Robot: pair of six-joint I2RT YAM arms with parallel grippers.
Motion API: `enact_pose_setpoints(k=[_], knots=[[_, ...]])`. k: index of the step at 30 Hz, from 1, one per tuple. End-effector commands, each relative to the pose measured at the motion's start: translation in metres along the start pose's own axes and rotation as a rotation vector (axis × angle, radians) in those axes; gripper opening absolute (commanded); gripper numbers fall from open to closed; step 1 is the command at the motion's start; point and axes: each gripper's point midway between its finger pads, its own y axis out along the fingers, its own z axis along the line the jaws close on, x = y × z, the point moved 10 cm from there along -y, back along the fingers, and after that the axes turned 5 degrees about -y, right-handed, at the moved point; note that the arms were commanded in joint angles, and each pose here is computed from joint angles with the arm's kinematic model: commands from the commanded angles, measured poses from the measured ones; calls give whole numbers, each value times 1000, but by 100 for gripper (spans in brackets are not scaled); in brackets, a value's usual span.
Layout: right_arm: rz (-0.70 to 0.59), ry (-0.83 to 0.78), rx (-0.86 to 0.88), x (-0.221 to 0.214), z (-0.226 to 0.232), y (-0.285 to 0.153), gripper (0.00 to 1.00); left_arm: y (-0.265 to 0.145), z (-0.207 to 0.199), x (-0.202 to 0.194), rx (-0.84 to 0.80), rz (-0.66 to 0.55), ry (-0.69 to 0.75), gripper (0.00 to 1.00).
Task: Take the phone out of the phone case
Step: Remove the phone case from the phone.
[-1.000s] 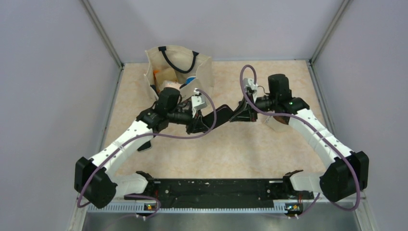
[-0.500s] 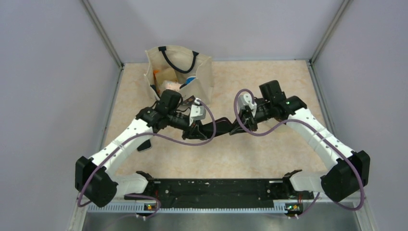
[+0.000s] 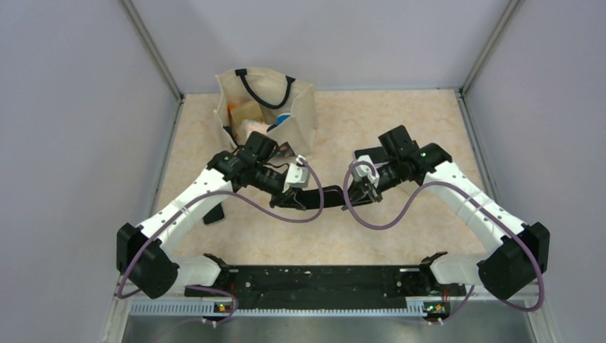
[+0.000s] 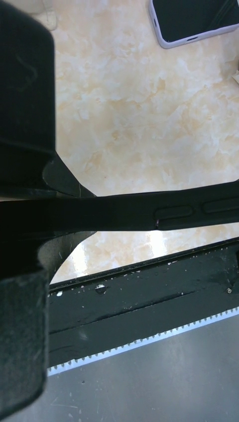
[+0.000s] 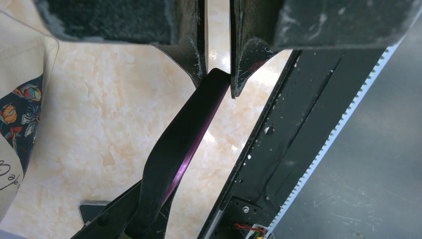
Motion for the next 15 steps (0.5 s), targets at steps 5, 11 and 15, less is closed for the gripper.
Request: enact_pose_setpoints(k=[5,11,15], knots=[[51,-129,19,8,-3,1,0,12,-8,28,-136,-77,223,0],[65,-148,34,9,-2,4,0,18,-11,24,-158,-30,261,0],[69,-154,45,9,-3,5,0,18,-13,22,-162,-8,284,0]])
